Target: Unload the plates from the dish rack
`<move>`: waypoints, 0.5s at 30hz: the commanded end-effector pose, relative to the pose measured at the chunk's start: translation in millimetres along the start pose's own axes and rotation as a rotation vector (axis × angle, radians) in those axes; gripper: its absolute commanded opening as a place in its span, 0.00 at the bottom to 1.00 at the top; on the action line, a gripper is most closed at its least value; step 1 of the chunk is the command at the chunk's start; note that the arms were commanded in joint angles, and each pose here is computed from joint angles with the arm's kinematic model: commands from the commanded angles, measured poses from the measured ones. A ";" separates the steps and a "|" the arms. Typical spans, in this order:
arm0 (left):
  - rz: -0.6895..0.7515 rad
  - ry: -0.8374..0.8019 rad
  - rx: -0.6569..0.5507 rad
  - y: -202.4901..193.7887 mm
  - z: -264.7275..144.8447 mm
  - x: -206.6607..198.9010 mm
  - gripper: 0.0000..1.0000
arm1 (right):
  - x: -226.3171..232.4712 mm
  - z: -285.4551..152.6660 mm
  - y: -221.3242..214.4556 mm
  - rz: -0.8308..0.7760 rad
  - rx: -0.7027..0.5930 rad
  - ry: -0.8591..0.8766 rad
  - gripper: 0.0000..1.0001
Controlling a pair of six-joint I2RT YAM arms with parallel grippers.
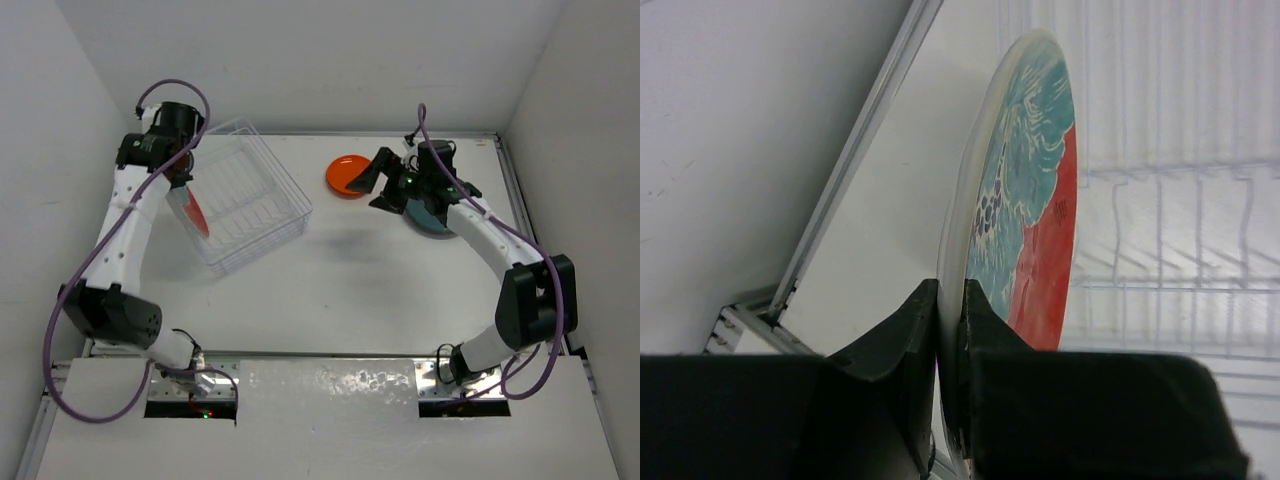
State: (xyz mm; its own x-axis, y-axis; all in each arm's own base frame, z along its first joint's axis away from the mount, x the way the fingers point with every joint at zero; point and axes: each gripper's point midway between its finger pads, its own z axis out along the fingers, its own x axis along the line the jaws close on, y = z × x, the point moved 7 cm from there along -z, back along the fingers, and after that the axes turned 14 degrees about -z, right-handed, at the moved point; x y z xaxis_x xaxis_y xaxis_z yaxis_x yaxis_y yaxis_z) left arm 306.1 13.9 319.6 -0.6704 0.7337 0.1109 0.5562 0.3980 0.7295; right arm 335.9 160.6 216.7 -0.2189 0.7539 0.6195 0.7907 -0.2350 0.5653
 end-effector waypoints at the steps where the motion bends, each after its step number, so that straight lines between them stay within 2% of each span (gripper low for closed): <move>1: -0.267 -0.170 -0.292 44.9 -87.2 51.8 0.00 | 52.3 -6.6 29.5 -0.077 -0.130 0.321 0.99; 3: -0.308 -0.201 -0.333 45.2 -105.4 69.1 0.00 | 70.5 -7.3 39.3 -0.111 -0.161 0.374 0.99; 4: -0.368 -0.171 -0.260 26.0 -83.4 56.5 0.00 | 76.0 -6.9 42.7 -0.123 -0.169 0.376 0.99; 5: -0.446 -1.131 -0.324 77.3 -156.4 -33.8 0.00 | 84.6 -3.4 47.3 -0.150 -0.170 0.371 0.99; 6: -0.441 -1.210 -0.291 72.0 -158.9 -41.2 0.00 | 88.5 -2.0 50.1 -0.168 -0.175 0.370 0.99; 7: -0.447 -1.318 -0.207 62.9 -164.8 -49.9 0.00 | 92.6 0.7 49.7 -0.177 -0.163 0.361 0.99; 9: -0.461 -1.436 -0.146 51.0 -158.9 -65.5 0.00 | 94.1 6.4 59.4 -0.214 -0.194 0.321 0.99; 10: -0.468 -1.515 -0.063 42.8 -162.4 -70.9 0.00 | 95.3 7.3 64.0 -0.220 -0.202 0.311 0.99; 13: -0.493 -1.670 -0.035 43.6 -173.8 -76.5 0.00 | 93.7 19.1 65.4 -0.227 -0.195 0.313 0.99; 15: -0.506 -1.674 0.029 28.4 -158.5 -84.1 0.00 | 94.9 22.7 65.8 -0.227 -0.197 0.327 0.99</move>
State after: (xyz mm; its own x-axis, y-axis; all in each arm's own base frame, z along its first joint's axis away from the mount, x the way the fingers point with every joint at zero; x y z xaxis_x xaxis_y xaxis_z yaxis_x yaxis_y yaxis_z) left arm 316.1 -104.7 394.3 0.1238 0.4749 -0.8713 0.4276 0.7668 0.4787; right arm 372.0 220.6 286.1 -0.4987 0.6049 0.6208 0.6449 -0.2195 0.7320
